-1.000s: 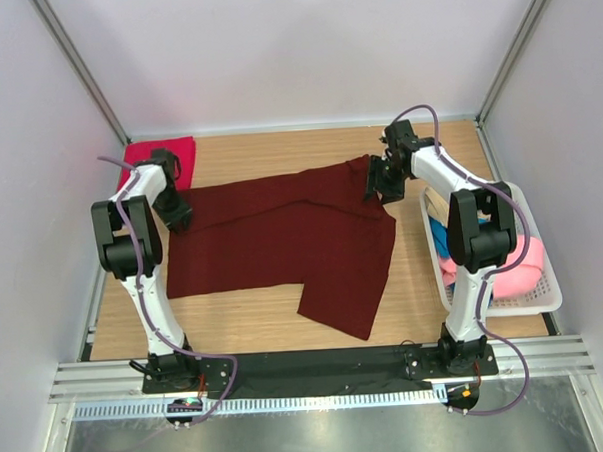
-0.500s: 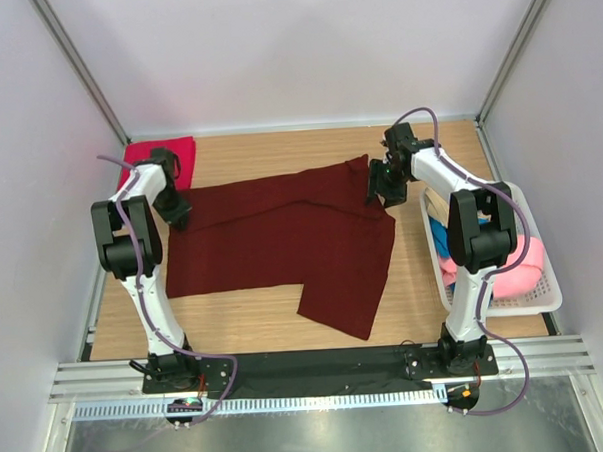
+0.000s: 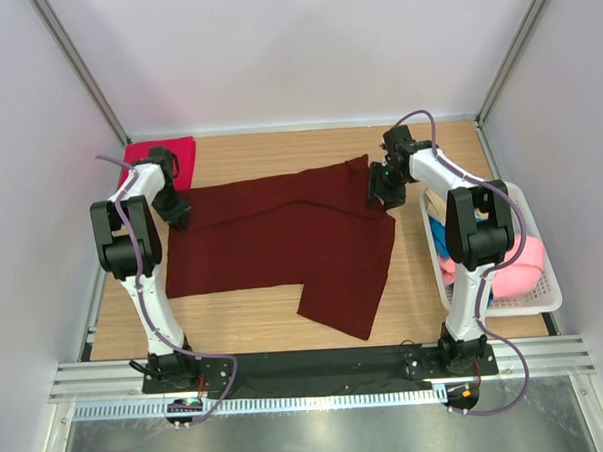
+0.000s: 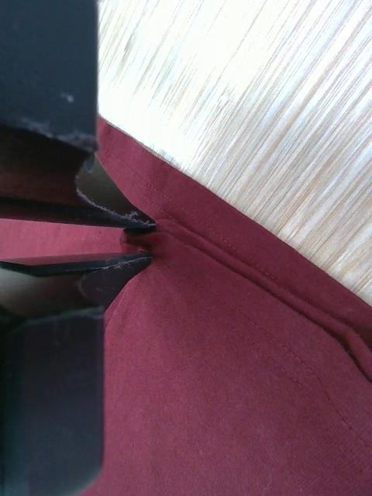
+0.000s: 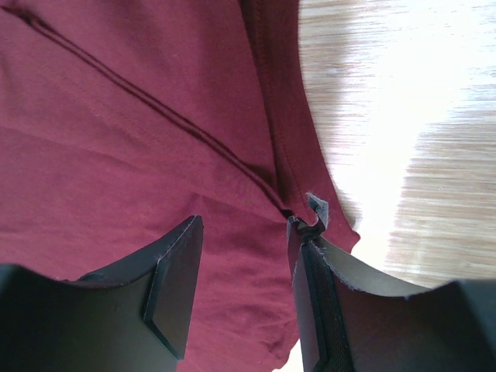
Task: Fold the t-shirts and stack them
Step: Flatten the tshirt out
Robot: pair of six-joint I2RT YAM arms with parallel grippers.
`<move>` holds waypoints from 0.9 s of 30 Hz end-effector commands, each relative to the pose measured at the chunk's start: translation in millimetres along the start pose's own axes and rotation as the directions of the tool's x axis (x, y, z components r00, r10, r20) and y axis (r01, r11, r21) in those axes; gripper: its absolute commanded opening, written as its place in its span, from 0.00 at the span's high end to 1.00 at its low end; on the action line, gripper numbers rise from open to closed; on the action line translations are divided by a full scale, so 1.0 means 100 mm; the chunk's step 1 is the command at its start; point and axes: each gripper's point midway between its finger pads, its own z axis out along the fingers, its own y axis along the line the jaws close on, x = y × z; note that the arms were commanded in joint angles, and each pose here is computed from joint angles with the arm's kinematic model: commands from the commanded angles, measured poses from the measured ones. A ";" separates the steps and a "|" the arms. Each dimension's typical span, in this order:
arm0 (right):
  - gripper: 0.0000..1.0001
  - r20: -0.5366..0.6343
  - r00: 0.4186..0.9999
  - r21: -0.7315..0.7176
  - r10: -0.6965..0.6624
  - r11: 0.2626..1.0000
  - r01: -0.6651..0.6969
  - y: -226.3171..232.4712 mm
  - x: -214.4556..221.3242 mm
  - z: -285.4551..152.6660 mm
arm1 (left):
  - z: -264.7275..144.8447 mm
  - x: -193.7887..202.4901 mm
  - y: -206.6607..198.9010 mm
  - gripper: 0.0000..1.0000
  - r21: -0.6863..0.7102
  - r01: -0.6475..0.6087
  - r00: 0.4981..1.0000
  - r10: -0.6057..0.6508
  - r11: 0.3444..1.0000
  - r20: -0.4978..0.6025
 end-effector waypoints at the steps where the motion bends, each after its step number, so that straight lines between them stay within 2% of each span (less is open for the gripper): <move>1: 0.46 -0.004 1.000 0.013 -0.001 1.000 0.001 -0.04 -0.02 0.04 | -0.08 -0.12 -0.05 0.80 0.029 0.010 1.000 -0.011 1.000 0.022; 9: 0.46 -0.013 1.000 0.017 -0.003 1.000 0.003 -0.06 -0.01 0.09 | -0.10 -0.12 -0.05 0.82 0.033 0.007 1.000 -0.008 0.999 0.020; 12: 0.46 -0.019 1.000 0.021 -0.005 1.000 0.005 -0.07 0.01 0.11 | -0.11 -0.12 -0.06 0.71 0.035 0.006 1.000 -0.006 0.999 0.018; 14: 0.46 -0.017 1.000 0.018 -0.007 1.000 0.007 -0.06 0.01 0.11 | -0.09 -0.12 -0.06 0.70 0.036 0.009 1.000 -0.009 0.999 0.016; 17: 0.46 -0.026 1.000 0.030 -0.004 1.000 0.004 -0.09 0.03 0.13 | -0.07 -0.12 -0.08 0.77 0.039 0.009 1.000 -0.010 0.999 0.009; 21: 0.46 -0.022 1.000 0.045 -0.008 0.999 0.009 -0.12 0.02 0.13 | -0.08 -0.11 -0.07 0.93 0.037 0.013 1.000 -0.013 0.999 0.004; 24: 0.45 -0.024 1.000 0.060 -0.018 0.998 0.020 -0.16 0.01 0.14 | -0.12 -0.13 -0.07 0.99 0.037 0.013 1.000 -0.013 0.999 0.012; 27: 0.45 -0.027 1.000 0.061 -0.016 0.998 0.018 -0.16 0.01 0.16 | -0.15 -0.14 -0.06 0.98 0.033 0.012 1.000 -0.013 0.999 0.012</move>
